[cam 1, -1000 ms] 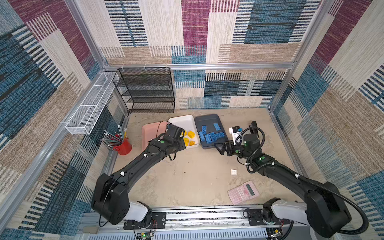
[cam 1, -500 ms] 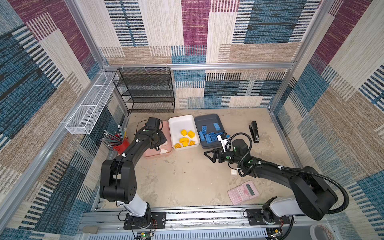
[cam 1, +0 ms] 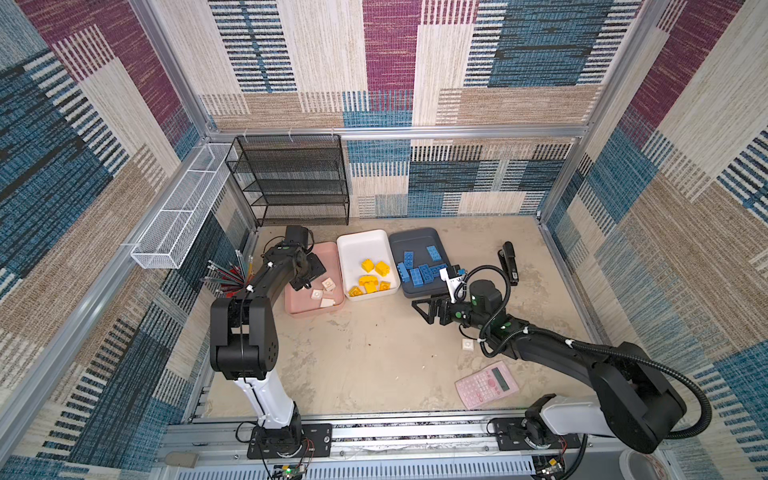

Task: Sort the legos into containers by color
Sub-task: 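Withdraw the left arm while the right gripper reaches toward the white plate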

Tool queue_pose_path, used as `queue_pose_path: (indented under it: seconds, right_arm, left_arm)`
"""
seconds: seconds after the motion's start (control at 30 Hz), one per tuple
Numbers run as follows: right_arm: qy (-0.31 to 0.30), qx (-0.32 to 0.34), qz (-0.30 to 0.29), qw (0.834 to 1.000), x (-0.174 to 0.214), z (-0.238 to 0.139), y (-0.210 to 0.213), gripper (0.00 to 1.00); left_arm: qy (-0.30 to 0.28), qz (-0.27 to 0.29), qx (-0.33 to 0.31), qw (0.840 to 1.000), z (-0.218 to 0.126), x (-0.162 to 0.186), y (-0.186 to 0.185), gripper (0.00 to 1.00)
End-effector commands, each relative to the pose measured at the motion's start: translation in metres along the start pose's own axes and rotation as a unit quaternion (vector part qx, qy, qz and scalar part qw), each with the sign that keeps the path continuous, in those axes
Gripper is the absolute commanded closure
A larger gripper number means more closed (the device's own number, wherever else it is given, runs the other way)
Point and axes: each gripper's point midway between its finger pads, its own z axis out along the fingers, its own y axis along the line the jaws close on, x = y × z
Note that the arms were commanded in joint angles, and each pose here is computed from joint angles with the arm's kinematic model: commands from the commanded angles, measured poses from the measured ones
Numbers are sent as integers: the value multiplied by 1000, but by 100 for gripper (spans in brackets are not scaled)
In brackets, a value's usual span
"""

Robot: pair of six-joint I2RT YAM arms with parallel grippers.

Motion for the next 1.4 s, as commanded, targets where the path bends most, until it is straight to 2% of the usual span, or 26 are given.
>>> queue_pose_path:
  seconds: [0.0,0.13,0.3,0.4,0.57,0.73,0.87,1.0,1.37]
  right_arm:
    - [-11,55,4,998,-8,-4,-15,1]
    - [-6,128,16,992,-7,-18,-35,0]
    - [31,240,27,970,8,-45,-66,2]
    - [53,281,44,957,26,-63,-79,2]
    - [84,334,82,935,57,-87,-96,6]
    - [94,386,124,909,80,-107,-112,11]
    - [124,403,131,897,97,-111,-115,16]
    - [151,422,122,885,109,-109,-117,16]
    - [185,451,97,868,121,-97,-120,24]
  left_arm:
    - [-6,12,-8,1000,-15,-3,3,30]
    - [-13,12,23,1000,-45,1,-3,30]
    - [-19,18,103,994,-87,32,-14,31]
    - [-30,50,152,987,-112,51,-19,32]
    - [-38,84,187,978,-147,78,-9,33]
    - [-72,120,220,965,-185,98,2,33]
    - [-92,132,224,961,-197,114,16,33]
    - [-80,152,223,960,-192,130,19,33]
    - [-93,172,221,955,-202,136,18,33]
